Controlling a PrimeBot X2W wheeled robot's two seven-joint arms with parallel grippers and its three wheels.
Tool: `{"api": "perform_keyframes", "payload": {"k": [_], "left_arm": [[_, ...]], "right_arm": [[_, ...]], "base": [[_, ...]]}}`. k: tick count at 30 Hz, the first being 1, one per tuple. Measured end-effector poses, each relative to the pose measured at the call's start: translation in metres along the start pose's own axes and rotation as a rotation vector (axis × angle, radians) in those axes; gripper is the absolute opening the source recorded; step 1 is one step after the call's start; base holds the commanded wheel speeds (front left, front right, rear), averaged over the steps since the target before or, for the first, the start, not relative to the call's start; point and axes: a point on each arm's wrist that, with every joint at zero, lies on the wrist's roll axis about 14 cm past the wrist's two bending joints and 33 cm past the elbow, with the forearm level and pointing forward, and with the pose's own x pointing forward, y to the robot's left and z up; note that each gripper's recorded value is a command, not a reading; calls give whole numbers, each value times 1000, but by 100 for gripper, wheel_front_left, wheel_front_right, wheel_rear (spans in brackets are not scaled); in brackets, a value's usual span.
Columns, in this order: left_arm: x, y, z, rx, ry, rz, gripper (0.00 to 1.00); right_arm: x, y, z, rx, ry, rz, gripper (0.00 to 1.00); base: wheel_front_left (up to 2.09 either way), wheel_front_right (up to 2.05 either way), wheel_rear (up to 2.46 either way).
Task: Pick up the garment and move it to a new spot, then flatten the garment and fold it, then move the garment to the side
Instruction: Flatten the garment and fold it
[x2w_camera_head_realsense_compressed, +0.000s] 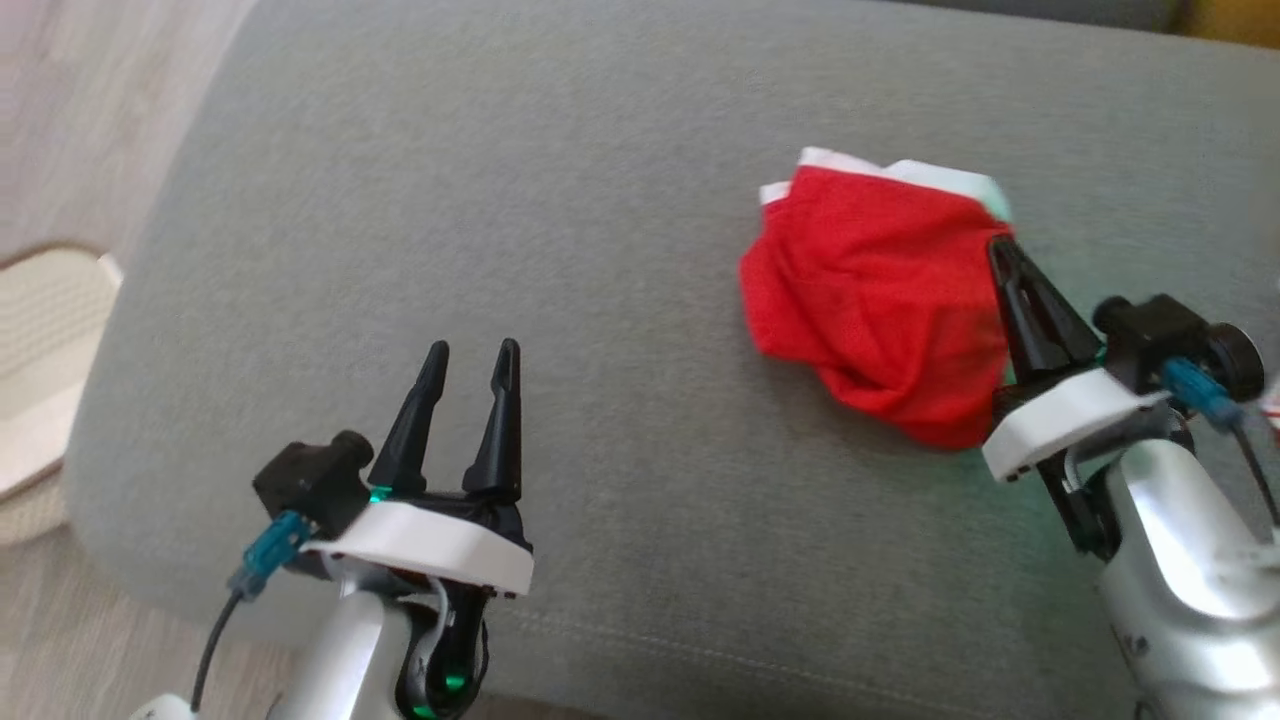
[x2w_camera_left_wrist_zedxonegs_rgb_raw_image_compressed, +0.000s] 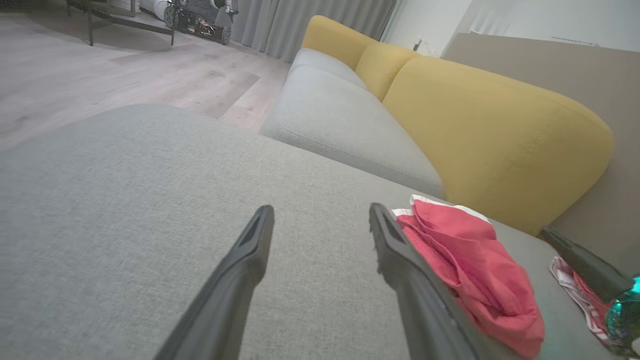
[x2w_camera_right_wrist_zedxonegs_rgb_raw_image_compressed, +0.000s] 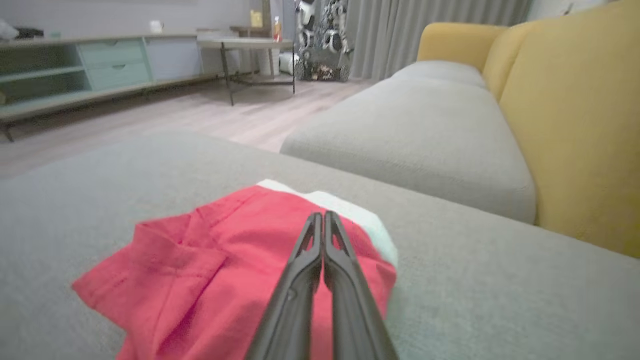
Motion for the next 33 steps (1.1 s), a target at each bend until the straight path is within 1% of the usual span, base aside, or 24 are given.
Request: {"api": "perform_keyframes", "payload": {"k": [1, 5, 9, 15, 23, 28, 30, 31, 33], "left_arm": [[0, 0, 0, 0, 0, 0, 100], [-4, 9, -1, 4, 8, 30, 100], [-6, 18, 2, 12, -1, 64, 100], [-8, 21, 3, 15, 0, 73, 100], [-8, 16, 6, 13, -11, 59, 100], [-7, 14, 6, 11, -10, 53, 100], [-7, 14, 5, 11, -8, 54, 100], [-7, 14, 4, 11, -7, 53, 100], [-6, 14, 4, 11, -5, 53, 100]], "right_arm": [[0, 0, 0, 0, 0, 0, 0], [14, 10, -35, -8, 122, 58, 0], [26, 28, -54, -23, 192, 132, 0], [31, 64, -56, -20, 199, 245, 0], [16, 115, -53, -1, 196, 398, 0], [1, 138, -65, 2, 246, 479, 0], [2, 138, -65, 9, 246, 481, 0], [7, 132, -61, 20, 230, 464, 0], [23, 109, -44, 42, 178, 393, 0]], "base": [[0, 0, 0], [0, 0, 0], [0, 0, 0], [0, 0, 0], [0, 0, 0], [0, 0, 0], [0, 0, 0], [0, 0, 0], [0, 0, 0]]}}
